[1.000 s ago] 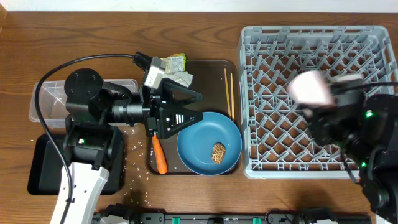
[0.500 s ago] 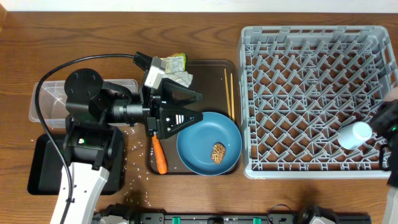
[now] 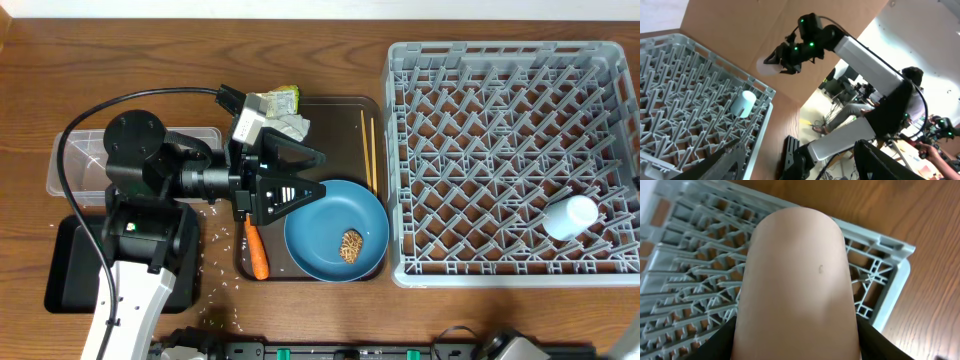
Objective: Sort waste into correct bins and load items into the dishwasher rack
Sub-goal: 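Place the pink cup in the dish rack beside the blue cup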
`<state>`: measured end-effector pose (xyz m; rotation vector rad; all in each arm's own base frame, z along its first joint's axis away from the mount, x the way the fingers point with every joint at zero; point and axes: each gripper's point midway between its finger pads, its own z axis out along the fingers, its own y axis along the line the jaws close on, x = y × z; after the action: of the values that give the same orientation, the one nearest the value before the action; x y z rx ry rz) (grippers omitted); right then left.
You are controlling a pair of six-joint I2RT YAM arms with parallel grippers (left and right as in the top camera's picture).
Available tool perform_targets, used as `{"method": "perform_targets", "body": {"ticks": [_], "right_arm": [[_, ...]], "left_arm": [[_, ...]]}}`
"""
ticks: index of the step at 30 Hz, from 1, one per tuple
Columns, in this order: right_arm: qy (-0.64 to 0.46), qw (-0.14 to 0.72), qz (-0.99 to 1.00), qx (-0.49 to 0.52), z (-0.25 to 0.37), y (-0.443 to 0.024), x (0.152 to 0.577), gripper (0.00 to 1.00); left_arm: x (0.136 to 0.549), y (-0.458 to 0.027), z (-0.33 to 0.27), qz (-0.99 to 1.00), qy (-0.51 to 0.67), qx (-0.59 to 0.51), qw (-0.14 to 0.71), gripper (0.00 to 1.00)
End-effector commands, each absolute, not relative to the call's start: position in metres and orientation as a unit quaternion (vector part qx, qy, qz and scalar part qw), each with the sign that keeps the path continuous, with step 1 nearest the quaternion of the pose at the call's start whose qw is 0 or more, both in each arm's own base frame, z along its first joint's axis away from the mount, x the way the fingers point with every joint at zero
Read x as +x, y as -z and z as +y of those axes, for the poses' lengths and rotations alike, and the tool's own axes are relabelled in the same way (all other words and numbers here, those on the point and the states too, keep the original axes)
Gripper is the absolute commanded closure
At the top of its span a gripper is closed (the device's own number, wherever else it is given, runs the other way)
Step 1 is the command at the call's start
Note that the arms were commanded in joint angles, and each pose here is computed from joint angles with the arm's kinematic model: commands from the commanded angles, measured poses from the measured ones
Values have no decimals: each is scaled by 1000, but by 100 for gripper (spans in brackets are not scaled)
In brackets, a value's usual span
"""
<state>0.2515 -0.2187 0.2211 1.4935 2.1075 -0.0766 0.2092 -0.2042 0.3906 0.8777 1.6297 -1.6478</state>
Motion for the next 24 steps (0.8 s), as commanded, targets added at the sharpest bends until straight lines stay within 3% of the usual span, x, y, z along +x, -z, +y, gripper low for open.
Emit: {"method": "perform_targets", "body": {"ticks": [1,13,14,18,24], "right_arm": [[-22,255,772,581,-223,-207,256,63],[-39,132,764,630,-242,-134,242,65],[-40,130,764,630,-242,-132,243,62],[-67,143,765,625,-240,-133,253,32],[-155,213,759,595,-229,-171,275,31]], "left_arm": [[204,-398,-203,613,628,348,330,30],[204,-398,-203,614,628,348,329,30],[204,-398,-203,614,628,348,329,30],[204,-398,-203,614,628,348,330,30],[204,-398,-203,614,627,347,331,26]]}}
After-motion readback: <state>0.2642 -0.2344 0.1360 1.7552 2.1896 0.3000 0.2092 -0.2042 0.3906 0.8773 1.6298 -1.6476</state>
